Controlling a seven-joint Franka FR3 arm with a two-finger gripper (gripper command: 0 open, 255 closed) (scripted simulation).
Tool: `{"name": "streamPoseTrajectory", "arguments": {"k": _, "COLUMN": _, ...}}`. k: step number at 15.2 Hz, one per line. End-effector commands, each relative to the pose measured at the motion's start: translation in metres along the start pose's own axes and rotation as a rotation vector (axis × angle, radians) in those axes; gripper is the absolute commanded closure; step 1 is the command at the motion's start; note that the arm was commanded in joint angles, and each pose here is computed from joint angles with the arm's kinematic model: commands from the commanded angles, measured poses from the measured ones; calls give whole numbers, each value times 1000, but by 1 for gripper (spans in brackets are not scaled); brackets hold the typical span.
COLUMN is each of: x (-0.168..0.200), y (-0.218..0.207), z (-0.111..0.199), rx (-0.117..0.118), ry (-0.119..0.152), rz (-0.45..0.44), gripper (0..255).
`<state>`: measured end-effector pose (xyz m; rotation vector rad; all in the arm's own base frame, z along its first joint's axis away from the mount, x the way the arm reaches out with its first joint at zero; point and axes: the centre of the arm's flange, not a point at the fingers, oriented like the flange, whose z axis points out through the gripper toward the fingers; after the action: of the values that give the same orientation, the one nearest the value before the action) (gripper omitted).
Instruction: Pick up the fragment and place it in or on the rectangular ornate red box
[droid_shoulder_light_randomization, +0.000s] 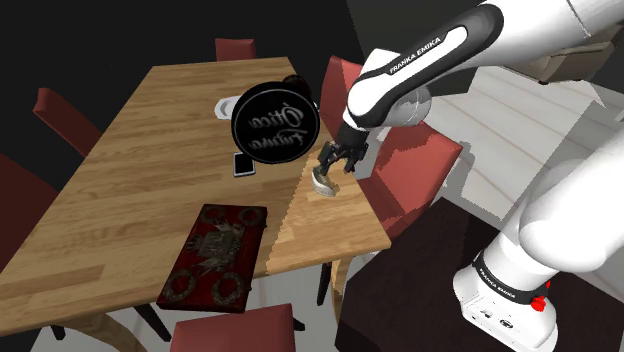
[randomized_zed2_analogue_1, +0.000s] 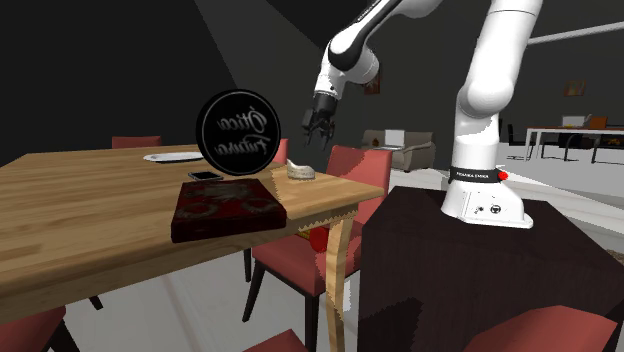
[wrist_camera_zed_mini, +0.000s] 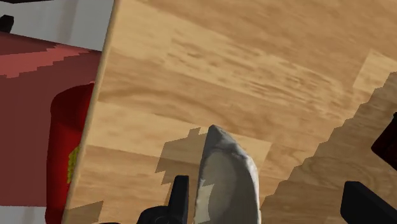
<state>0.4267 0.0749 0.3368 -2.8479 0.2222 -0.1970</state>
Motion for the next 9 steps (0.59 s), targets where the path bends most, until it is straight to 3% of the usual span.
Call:
{"name": "streamPoseTrajectory", "arguments": {"k": 1, "x": 10, "y": -6, "z": 20, "rx": 21, "ry": 29, "rz": 28, "gripper": 0}}
{"name": "streamPoseTrajectory", "arguments": {"k": 9, "x": 14, "y": -7, "z": 62, "rx": 26, "ry": 35, "rz": 35, "gripper": 0}}
